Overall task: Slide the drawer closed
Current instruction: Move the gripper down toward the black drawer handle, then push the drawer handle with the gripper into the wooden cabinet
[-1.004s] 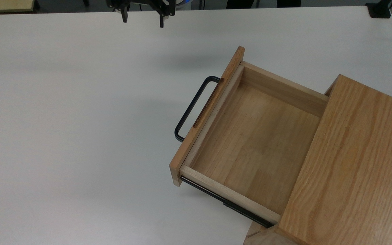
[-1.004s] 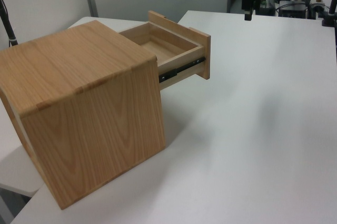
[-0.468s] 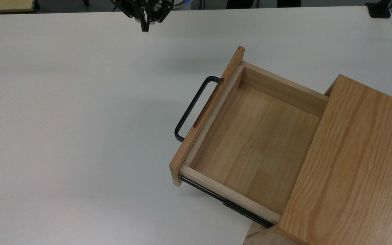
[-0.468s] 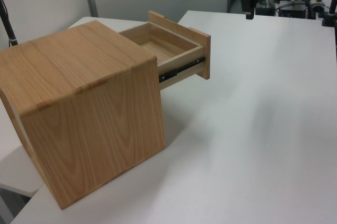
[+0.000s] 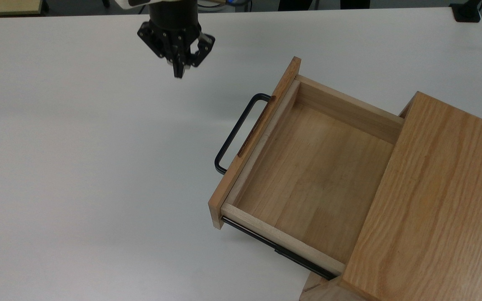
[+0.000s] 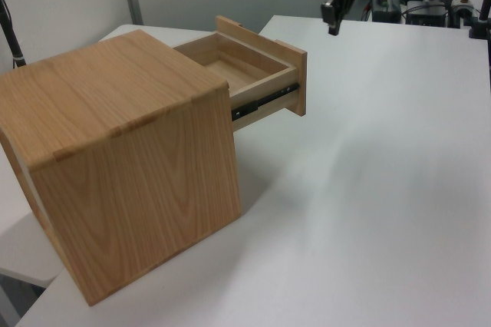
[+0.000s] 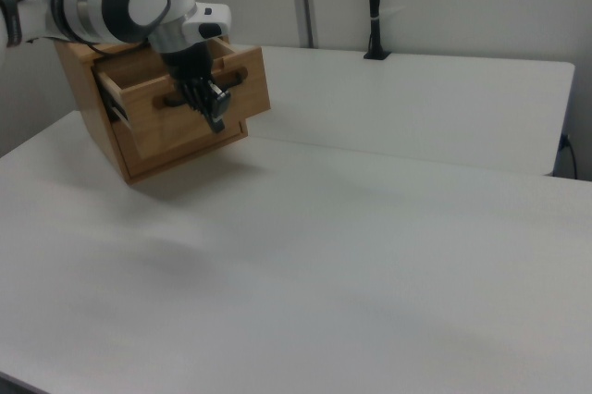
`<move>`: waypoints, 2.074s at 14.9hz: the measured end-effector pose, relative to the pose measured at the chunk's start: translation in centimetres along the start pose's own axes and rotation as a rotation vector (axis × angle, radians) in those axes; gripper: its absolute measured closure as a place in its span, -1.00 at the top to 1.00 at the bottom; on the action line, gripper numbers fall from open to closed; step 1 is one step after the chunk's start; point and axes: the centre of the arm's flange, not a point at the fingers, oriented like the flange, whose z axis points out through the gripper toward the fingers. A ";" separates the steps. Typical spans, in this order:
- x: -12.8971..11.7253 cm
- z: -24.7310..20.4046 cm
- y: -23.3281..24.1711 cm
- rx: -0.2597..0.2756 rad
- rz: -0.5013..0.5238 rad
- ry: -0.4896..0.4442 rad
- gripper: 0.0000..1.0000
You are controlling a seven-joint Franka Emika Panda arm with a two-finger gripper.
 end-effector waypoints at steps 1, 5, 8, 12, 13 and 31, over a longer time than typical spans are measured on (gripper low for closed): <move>0.4 0.4 -0.4 0.007 0.023 0.023 -0.93; 2.0 1.9 -4.5 0.073 0.127 0.155 -0.93; 2.7 2.4 -7.4 0.133 0.195 0.233 -0.93; 2.9 2.9 -9.4 0.167 0.188 0.266 -0.93; 3.1 2.9 -9.0 0.160 0.157 0.270 -0.93; 2.8 4.9 -9.7 0.237 -0.841 0.293 -0.98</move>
